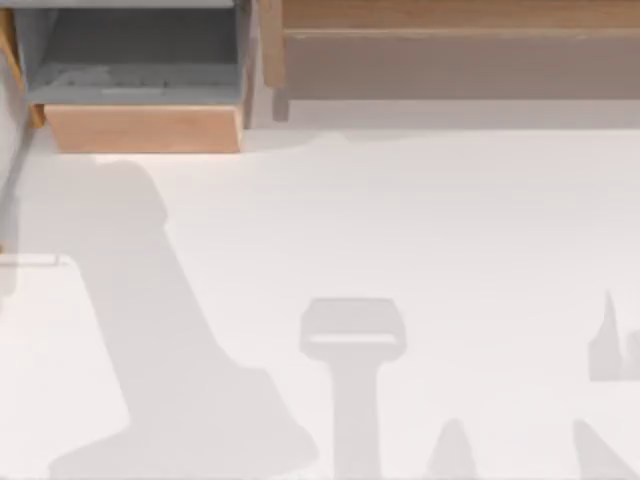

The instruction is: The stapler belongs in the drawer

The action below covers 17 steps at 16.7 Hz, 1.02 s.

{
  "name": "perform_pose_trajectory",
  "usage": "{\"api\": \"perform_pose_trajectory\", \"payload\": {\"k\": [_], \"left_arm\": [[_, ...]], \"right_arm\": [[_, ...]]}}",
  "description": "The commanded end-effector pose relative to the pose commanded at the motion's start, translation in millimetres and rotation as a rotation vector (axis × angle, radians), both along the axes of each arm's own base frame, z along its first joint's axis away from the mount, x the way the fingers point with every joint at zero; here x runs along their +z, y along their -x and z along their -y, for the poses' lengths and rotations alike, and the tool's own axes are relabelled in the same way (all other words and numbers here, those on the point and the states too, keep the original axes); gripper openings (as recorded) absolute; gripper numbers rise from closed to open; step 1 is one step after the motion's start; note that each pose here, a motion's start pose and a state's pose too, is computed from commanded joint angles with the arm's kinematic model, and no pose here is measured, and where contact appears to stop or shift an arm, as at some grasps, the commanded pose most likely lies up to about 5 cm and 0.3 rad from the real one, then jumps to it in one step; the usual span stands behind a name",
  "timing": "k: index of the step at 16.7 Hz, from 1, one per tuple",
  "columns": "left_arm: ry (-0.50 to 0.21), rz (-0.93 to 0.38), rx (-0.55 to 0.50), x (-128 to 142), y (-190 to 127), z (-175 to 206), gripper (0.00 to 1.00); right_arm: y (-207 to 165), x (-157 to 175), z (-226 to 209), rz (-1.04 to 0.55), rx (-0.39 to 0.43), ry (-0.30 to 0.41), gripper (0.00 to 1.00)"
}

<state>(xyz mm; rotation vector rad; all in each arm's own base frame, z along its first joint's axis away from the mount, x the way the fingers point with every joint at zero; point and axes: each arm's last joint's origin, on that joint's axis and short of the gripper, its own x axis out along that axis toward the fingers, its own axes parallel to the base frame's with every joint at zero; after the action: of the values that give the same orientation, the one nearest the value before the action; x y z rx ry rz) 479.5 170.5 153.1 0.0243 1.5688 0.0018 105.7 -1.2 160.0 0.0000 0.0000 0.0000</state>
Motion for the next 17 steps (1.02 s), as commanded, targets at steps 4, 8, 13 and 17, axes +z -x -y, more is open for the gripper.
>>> {"api": "perform_pose_trajectory", "payload": {"k": [4,8,13,17], "left_arm": [[0.000,0.000,0.000,0.0,0.0,0.0,0.53],[0.000,0.000,0.000,0.0,0.0,0.0,0.83],[0.000,0.000,0.000,0.0,0.0,0.0,1.00],[0.000,0.000,0.000,0.0,0.0,0.0,1.00]], "right_arm": [[0.0,0.0,0.0,0.000,0.000,0.000,1.00],[0.0,0.0,0.0,0.000,0.000,0.000,1.00],[0.0,0.0,0.0,0.000,0.000,0.000,1.00],[0.0,0.0,0.0,0.000,0.000,0.000,1.00]]}}
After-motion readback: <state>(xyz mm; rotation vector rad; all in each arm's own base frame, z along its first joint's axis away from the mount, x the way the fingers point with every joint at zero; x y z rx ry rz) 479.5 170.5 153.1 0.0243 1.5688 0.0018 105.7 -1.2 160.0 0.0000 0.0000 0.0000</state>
